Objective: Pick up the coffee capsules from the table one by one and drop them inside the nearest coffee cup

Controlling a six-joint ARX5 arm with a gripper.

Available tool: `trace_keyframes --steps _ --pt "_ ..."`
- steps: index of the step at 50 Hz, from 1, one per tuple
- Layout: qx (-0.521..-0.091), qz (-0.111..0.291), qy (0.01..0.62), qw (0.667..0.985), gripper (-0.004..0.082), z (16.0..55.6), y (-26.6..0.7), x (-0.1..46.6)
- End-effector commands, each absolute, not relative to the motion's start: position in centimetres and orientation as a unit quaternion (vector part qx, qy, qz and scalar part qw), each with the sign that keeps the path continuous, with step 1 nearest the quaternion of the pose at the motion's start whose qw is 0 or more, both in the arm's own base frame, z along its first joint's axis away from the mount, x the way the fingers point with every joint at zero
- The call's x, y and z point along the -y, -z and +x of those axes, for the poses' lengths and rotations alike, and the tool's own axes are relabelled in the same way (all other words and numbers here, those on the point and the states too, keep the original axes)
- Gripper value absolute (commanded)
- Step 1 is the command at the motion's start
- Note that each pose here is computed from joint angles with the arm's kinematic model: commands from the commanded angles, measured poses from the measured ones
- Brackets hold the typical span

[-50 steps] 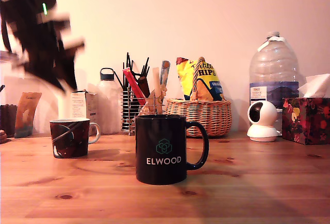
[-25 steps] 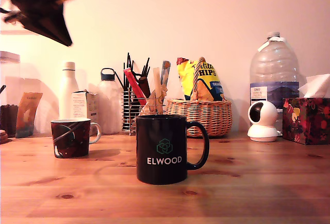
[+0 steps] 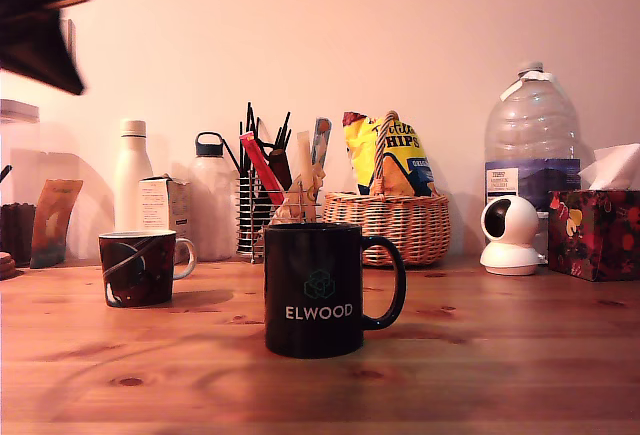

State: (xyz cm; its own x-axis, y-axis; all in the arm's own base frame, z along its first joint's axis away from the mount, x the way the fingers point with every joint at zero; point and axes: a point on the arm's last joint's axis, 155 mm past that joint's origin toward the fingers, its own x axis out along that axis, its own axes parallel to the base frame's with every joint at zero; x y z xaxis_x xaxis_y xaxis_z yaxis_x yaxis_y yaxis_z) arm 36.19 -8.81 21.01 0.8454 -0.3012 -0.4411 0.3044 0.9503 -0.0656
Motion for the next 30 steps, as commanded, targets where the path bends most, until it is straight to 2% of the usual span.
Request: trace_keyframes --steps 1,17,30 --pt "-0.233 -0.001 0.156 0.960 -0.0018 35.2 -19.3 8.7" --pt "-0.213 -0.013 0.146 0.966 -0.0018 32.1 -15.2 7.9" --pt "-0.218 -0.025 0.126 0.968 -0.0018 29.6 -12.1 6.8"
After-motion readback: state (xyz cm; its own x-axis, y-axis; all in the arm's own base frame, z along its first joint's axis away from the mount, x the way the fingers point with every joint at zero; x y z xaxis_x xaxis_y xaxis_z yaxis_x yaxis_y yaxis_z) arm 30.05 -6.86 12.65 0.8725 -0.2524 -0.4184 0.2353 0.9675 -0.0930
